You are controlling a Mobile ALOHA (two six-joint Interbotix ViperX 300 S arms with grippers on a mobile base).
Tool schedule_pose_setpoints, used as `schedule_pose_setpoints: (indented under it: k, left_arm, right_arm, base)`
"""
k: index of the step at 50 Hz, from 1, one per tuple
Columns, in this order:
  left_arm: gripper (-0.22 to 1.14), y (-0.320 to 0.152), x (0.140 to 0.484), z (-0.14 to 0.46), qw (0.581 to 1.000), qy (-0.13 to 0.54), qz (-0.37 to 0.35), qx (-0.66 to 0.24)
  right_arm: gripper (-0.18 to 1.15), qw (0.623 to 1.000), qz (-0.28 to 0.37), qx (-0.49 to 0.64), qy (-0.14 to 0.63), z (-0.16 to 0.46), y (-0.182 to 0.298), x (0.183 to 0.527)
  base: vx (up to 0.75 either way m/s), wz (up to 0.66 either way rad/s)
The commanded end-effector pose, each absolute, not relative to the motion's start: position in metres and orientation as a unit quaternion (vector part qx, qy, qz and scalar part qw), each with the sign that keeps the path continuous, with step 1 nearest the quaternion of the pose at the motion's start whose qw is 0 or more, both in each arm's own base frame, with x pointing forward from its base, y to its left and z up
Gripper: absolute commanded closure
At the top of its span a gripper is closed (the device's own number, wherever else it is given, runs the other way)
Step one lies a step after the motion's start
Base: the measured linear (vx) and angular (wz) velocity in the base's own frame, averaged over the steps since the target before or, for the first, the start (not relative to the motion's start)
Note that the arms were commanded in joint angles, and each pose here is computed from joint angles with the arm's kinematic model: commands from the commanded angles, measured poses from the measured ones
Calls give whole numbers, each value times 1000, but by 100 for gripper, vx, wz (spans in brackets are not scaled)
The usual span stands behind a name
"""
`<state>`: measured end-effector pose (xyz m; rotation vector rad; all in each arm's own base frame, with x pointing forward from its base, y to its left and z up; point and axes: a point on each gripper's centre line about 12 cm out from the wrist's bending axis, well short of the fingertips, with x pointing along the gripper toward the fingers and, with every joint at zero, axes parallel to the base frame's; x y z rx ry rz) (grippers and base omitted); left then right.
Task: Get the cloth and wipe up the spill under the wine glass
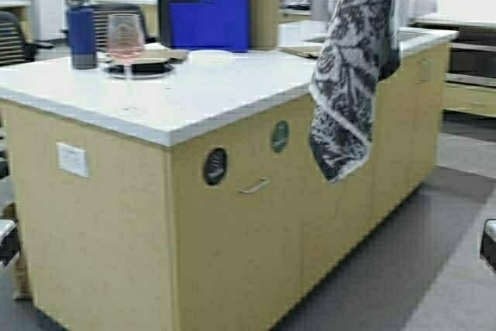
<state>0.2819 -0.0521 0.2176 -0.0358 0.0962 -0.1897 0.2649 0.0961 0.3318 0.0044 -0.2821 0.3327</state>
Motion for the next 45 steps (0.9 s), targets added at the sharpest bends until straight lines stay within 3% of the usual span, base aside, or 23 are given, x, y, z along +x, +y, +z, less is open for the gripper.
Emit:
schedule_pose_setpoints:
  k: [1,13,45]
  left_arm:
    - [89,-54,296,209,994,47,-90,-25]
    - [89,-66,304,183,991,72,-109,-19]
    - [87,-87,341,121,989,42,-141,-12]
  right_arm:
    - [90,973,163,7,-166,346,94,262]
    - [90,970,162,11,-181,352,93,258]
    - [90,972,162,5,-168,342,94,262]
  base:
    - [15,27]
    - [14,23]
    - [16,7]
